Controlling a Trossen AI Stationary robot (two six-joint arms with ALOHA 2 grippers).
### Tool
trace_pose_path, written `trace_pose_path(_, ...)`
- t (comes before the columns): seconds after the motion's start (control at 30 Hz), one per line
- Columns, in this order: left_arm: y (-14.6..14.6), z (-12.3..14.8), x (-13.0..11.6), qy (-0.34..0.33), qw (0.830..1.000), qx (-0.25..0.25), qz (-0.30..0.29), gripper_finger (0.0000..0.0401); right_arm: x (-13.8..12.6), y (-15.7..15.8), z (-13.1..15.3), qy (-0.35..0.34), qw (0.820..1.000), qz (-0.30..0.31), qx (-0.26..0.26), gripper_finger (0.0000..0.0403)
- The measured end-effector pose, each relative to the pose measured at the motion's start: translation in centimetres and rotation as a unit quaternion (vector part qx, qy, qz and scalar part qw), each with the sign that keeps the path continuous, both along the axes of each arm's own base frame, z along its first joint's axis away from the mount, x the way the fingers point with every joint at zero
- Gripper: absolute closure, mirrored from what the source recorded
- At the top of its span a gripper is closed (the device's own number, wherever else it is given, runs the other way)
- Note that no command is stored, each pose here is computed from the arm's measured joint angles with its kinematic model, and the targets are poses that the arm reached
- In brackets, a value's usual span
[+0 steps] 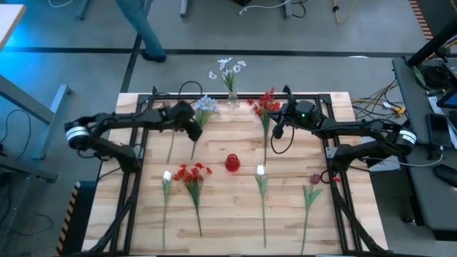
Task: Sort flowers into vase by color
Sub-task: Put the white flowers into the transparent flower vase
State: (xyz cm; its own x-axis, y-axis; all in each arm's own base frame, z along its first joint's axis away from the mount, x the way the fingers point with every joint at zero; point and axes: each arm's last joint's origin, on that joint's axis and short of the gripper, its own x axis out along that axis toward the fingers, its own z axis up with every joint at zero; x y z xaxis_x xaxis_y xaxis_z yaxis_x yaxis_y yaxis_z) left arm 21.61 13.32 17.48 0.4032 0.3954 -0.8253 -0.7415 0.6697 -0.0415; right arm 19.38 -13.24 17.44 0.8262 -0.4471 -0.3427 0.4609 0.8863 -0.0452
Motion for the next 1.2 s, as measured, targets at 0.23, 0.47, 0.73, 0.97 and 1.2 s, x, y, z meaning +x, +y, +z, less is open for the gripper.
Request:
trace_pose_path(0.23,2.7,-1.6,1.7,0.034,0.999,-0.028,0.011,0.0245,-0.1,0.0,-0.1,0.006,1.000,-0.001,-0.001,0.0390)
trace_pose_path(0.47,4.2,-3.2,2.9,0.056,0.997,-0.053,0.014,0.0245,-0.1,0.0,-0.2,0.007,1.000,-0.001,-0.001,0.0390)
trace_pose_path(0.73,4.7,-4.2,3.0,0.065,0.996,-0.061,-0.002,0.0272,-0.1,0.0,-0.2,0.009,1.000,-0.001,0.001,0.0390)
trace_pose_path(0.97,4.1,-3.1,2.2,0.047,0.998,-0.020,-0.028,0.0390,-0.2,0.1,-0.4,0.011,1.000,-0.004,0.011,0.0390)
trace_pose_path(1.2,2.2,-2.2,-0.5,-0.024,0.999,0.033,-0.028,0.0398,0.0,0.2,-0.3,0.003,1.000,-0.002,0.017,0.0390)
